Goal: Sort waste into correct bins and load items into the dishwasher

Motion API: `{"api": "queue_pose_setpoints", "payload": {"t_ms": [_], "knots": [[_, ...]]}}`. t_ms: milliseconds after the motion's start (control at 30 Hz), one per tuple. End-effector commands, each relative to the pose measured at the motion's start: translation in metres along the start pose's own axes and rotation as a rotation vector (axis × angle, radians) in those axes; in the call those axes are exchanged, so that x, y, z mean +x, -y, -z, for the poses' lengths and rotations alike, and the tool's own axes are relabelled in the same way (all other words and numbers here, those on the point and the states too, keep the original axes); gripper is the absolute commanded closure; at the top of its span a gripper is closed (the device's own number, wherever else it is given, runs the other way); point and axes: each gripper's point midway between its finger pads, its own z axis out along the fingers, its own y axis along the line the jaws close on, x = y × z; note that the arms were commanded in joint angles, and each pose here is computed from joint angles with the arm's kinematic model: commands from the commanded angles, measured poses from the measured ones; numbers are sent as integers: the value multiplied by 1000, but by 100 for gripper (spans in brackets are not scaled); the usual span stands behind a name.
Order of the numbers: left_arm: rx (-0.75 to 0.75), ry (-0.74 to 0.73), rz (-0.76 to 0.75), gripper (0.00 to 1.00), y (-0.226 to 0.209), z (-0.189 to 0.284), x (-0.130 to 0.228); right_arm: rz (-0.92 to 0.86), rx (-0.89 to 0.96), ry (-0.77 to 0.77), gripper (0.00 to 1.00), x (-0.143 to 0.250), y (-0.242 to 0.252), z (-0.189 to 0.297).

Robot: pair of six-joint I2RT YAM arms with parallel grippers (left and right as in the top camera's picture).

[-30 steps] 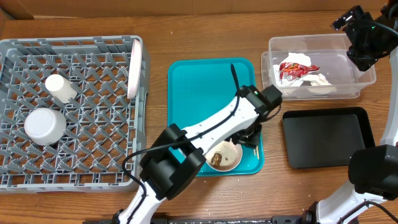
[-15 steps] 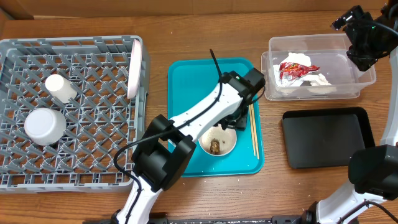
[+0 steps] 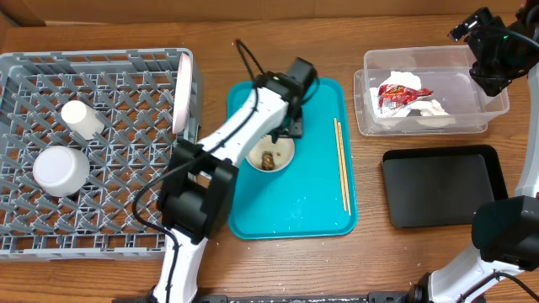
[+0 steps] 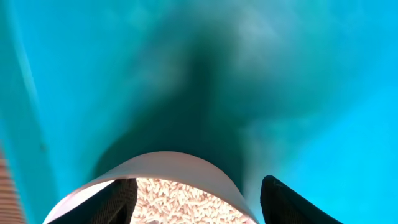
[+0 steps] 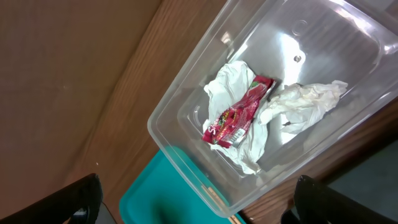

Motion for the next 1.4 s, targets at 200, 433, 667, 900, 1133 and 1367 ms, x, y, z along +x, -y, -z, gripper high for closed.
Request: {"api": "queue_pose_setpoints", "payload": {"t_ms": [200,433,667,900,1133,1367], "knots": [[58,64,-76,34,4,50,-36,3,-22,25,0,-6,-5,9],[195,90,-87,35,28,119,-44,3,-22,25,0,-6,-5,9],[262,244,-70,37,4,219,-65,3,-22,25,0,-6,-5,9],[244,450,36,13,-84,298,-84,3,-22,25,0,-6,-5,9],[167,579,298,0,-202,339,-89,3,-22,25,0,-6,-5,9],[2,626,504,0,-324,350,-72,3,-22,25,0,-6,-5,9]]}}
